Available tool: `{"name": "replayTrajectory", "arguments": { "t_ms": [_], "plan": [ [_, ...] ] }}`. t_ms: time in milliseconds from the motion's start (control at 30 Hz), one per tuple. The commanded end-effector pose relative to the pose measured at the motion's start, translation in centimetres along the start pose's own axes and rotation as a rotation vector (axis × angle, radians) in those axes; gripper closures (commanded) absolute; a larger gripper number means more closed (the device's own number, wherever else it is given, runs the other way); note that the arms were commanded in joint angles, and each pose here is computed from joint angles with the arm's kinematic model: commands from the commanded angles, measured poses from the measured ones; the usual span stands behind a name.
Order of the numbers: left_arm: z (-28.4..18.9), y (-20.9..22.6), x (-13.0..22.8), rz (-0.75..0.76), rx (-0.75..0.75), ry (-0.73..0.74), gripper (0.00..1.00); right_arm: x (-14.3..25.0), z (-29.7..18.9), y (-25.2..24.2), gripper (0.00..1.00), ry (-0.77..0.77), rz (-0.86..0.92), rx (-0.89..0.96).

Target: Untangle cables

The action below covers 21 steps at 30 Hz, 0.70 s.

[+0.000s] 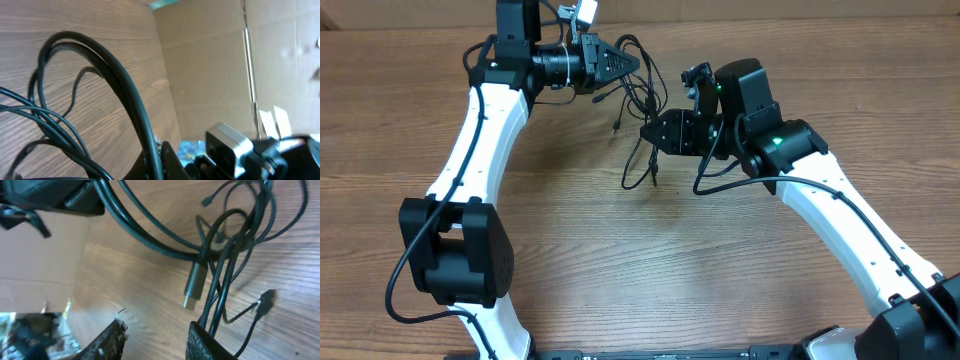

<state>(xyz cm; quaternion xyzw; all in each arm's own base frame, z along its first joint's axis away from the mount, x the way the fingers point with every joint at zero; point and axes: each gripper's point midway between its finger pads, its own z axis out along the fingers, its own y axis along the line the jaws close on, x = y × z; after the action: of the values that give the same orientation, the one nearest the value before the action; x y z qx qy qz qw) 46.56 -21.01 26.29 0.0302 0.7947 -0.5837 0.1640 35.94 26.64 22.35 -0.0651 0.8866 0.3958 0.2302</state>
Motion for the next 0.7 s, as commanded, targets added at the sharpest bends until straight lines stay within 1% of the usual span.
{"name": "replayTrajectory", "arguments": {
  "t_ms": [0,100,133,167,200,267,400,500,600,667],
  "plan": [
    [1.0,-2.0,0.1,-0.010,0.000,0.000,0.96,-0.8,1.0,-2.4,0.62,-0.048,0.007,0.134],
    [1.4,-2.2,0.3,0.046,0.004,0.007,0.96,-0.6,1.7,-3.4,0.68,-0.029,-0.044,0.160],
    [1.5,-2.3,0.5,0.067,0.007,0.013,0.96,-0.8,1.7,-3.9,0.72,-0.036,-0.057,0.181],
    [1.7,-2.5,0.9,0.098,0.017,0.030,0.96,-1.3,1.4,-4.9,0.82,-0.062,-0.058,0.233],
    [1.8,-2.5,1.2,0.127,0.023,0.041,0.96,-1.9,1.0,-5.7,0.96,-0.088,-0.056,0.273],
    [1.9,-2.4,1.7,0.168,0.020,0.055,0.96,-2.7,0.2,-6.5,0.96,-0.118,-0.058,0.309],
    [1.8,-1.2,2.7,0.258,-0.015,0.084,0.96,-3.8,-1.8,-7.2,0.96,-0.145,-0.105,0.314],
    [1.8,-0.9,3.4,0.285,-0.020,0.107,0.96,-4.1,-2.2,-6.6,0.96,-0.144,-0.124,0.268],
    [2.3,-1.3,4.6,0.328,0.008,0.147,0.96,-4.1,-1.8,-5.0,0.96,-0.130,-0.161,0.174],
    [2.8,-2.6,5.6,0.351,0.078,0.181,0.96,-4.0,-1.4,-3.7,0.96,-0.126,-0.180,0.114]
  ]
}}
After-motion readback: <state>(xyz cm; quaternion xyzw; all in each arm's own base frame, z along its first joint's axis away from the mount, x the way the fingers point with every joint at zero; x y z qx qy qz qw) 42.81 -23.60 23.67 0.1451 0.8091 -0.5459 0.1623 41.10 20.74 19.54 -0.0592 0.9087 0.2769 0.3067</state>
